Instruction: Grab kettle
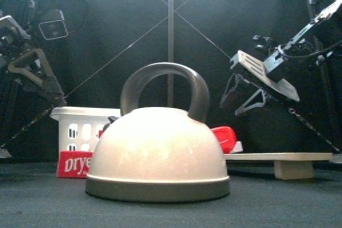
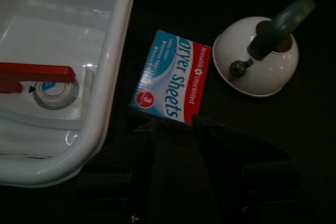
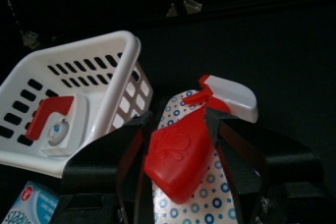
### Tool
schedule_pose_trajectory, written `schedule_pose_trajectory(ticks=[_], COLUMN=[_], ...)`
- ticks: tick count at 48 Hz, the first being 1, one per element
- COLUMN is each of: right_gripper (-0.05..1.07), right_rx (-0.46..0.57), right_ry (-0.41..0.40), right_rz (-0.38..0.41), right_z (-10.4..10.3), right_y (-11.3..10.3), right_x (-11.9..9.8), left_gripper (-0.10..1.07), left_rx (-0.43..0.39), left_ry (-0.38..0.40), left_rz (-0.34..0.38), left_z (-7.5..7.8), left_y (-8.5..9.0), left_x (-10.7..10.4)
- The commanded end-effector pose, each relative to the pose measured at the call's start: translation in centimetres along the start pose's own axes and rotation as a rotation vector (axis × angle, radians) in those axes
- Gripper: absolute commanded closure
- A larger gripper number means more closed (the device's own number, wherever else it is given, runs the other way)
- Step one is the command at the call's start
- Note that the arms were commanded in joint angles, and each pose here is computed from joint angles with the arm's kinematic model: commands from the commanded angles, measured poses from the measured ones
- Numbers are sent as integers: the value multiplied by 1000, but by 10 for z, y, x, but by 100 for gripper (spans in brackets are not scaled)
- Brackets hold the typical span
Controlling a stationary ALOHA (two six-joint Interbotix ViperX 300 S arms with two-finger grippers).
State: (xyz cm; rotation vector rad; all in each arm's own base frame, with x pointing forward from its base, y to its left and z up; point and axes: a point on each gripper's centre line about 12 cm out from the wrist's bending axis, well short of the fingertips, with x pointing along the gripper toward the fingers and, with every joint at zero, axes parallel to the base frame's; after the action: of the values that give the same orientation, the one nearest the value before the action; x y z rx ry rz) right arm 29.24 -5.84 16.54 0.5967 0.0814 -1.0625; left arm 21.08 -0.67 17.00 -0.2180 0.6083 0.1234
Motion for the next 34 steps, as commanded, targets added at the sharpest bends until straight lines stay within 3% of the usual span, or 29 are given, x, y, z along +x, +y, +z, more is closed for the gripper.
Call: schedule_pose_trajectory(ticks=[1,25,34], right_gripper=[20,20,20], right_rx=[28,61,2], right_ry=[4,244,353], right_rz=[23,160,316], right_z=[8,-5,-14], right_y=[5,20,38], right_x=[-3,-19,-46], left_gripper=[22,22,22], left_rx=[-5,-12,-29], left_ry=[-12,-10,4], left_rz=[-6,-19,-13], left_z=[5,4,-1], left_y=[-1,-3,-1], left_x=[0,0,0])
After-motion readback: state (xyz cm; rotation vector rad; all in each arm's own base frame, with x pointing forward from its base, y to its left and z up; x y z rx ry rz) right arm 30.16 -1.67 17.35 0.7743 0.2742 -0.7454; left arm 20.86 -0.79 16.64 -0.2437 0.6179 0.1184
